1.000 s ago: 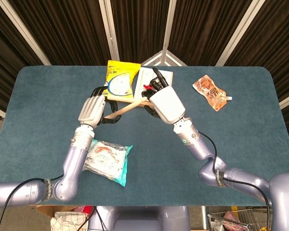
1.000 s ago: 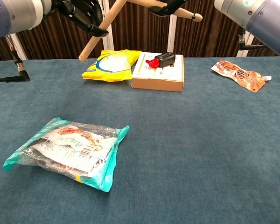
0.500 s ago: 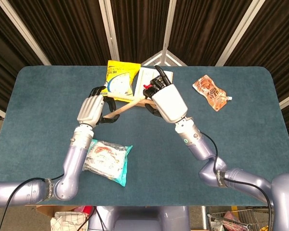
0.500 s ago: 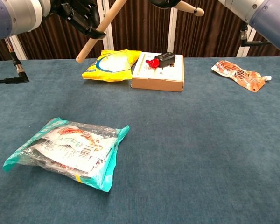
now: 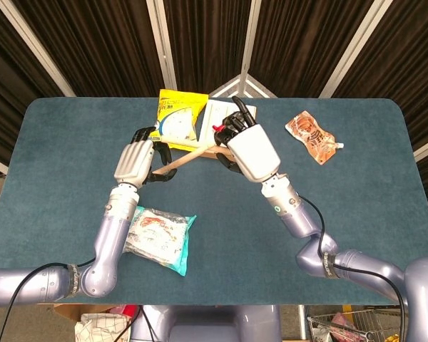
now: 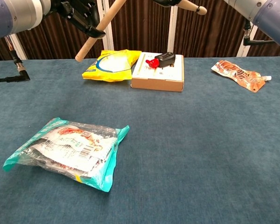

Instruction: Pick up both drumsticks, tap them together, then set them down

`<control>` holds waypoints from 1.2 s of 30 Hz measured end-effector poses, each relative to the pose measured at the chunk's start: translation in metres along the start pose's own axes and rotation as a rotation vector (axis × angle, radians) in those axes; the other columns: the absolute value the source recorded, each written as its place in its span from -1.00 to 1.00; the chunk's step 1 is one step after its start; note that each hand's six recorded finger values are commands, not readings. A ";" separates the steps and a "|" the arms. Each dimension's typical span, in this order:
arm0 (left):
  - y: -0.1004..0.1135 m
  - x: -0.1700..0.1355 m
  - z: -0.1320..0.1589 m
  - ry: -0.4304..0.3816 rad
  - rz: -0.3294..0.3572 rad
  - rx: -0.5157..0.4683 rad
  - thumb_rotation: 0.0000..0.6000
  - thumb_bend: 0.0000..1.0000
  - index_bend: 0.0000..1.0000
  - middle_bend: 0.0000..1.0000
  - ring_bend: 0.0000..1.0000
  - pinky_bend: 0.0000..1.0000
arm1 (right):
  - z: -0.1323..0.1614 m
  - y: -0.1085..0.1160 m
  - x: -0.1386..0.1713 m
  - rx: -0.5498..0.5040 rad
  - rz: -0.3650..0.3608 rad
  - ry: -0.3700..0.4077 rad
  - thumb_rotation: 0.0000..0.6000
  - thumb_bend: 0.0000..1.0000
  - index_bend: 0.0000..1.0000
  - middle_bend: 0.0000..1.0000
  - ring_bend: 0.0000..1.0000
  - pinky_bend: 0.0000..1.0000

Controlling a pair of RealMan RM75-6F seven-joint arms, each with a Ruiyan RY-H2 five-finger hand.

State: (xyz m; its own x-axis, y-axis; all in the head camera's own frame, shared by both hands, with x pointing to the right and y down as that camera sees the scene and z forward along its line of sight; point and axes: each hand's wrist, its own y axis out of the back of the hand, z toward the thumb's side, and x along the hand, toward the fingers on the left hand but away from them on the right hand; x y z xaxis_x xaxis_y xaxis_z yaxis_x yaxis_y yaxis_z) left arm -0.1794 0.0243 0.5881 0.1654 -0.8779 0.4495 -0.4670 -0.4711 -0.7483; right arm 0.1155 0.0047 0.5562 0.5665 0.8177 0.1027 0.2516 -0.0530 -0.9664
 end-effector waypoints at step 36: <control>0.025 -0.027 -0.074 -0.005 -0.013 0.191 1.00 -0.23 0.27 0.19 -0.82 -1.00 | -0.041 -0.017 0.029 0.049 0.047 -0.078 1.00 -0.13 0.50 0.33 -0.27 -0.98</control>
State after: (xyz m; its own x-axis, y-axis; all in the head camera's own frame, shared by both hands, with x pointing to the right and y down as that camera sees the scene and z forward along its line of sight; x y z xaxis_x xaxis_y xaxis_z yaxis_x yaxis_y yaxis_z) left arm -0.2596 0.0423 0.5937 0.1746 -0.8720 0.4573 -0.2919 -0.4894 -0.8217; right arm 0.1600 0.0063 0.5849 0.5133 0.8573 0.0398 0.1860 -0.0658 -0.9804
